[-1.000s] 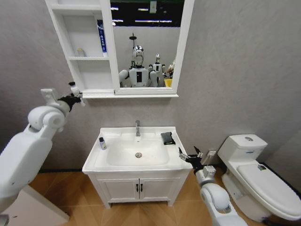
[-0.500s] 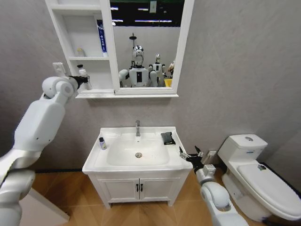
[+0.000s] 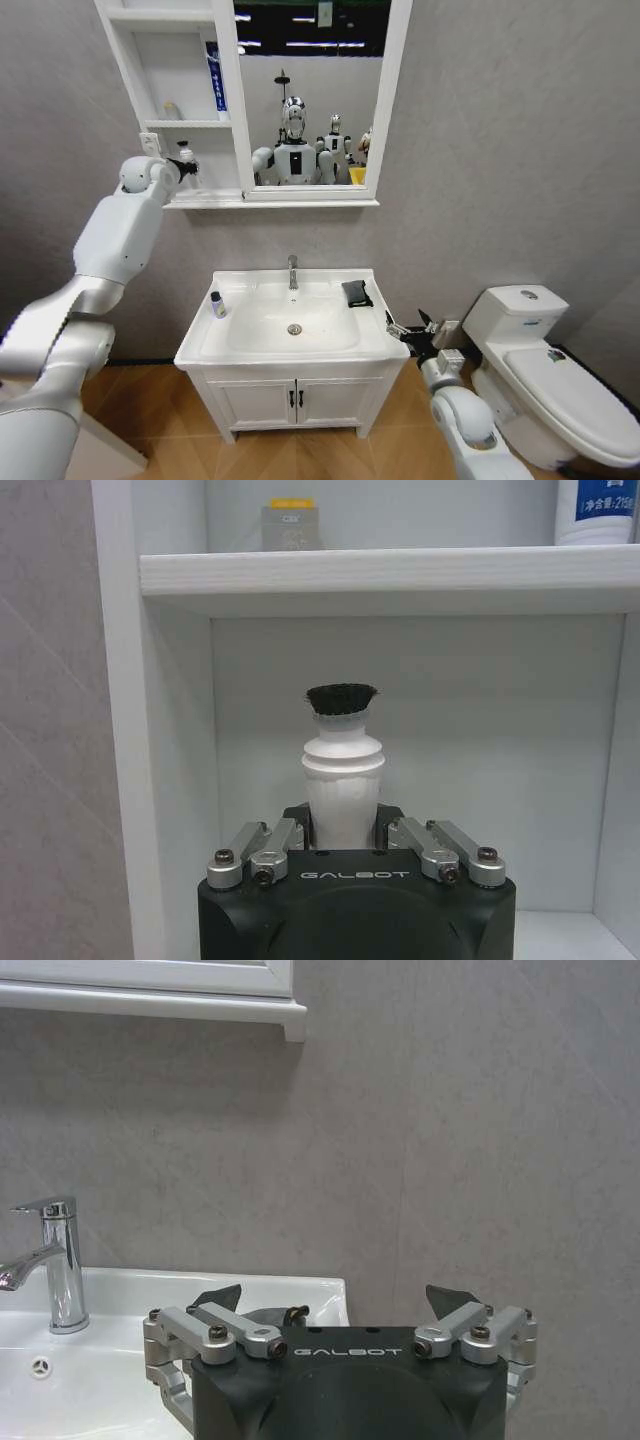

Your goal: Move facial cleanser and shampoo from washbasin to cabinet, then wipe washbasin with towel.

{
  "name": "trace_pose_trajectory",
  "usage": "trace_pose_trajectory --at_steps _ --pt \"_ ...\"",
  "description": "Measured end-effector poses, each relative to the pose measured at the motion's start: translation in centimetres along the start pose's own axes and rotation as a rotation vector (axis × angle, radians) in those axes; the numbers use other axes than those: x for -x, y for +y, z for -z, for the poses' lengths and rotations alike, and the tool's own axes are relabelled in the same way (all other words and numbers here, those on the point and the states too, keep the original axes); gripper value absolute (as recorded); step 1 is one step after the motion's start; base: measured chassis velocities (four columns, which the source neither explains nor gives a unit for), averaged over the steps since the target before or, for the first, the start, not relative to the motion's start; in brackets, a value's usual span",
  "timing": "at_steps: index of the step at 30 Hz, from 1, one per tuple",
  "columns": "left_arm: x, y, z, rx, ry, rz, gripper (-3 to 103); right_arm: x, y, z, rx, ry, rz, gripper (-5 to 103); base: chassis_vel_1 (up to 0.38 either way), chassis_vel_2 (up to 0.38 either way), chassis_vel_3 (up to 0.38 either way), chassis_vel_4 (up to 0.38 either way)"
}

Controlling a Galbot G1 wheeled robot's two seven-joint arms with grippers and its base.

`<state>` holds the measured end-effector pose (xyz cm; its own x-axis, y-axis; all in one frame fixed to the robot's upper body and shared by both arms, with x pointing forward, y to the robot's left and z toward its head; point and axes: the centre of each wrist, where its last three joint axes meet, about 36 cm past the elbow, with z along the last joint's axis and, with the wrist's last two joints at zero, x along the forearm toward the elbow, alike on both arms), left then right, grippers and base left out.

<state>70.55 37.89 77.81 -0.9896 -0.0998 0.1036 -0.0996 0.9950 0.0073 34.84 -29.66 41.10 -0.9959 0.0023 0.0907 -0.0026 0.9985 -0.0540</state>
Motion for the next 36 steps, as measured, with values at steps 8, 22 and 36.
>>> trace_pose_trajectory --at_steps 8,22,36 --pt "1.6 1.0 -0.5 -0.005 0.008 0.021 31 0.1 0.1 0.1 -0.007 -0.003 0.009 100 0.000 0.000 0.000 0.000" --pt "1.9 0.8 -0.7 0.010 -0.008 0.041 55 -0.3 0.0 -0.3 -0.011 -0.003 0.018 100 0.000 0.000 0.000 0.000" --pt "-3.1 1.0 0.4 -0.015 -0.061 0.067 100 -0.3 0.0 0.0 -0.014 -0.009 0.022 100 0.000 0.000 0.000 0.000"
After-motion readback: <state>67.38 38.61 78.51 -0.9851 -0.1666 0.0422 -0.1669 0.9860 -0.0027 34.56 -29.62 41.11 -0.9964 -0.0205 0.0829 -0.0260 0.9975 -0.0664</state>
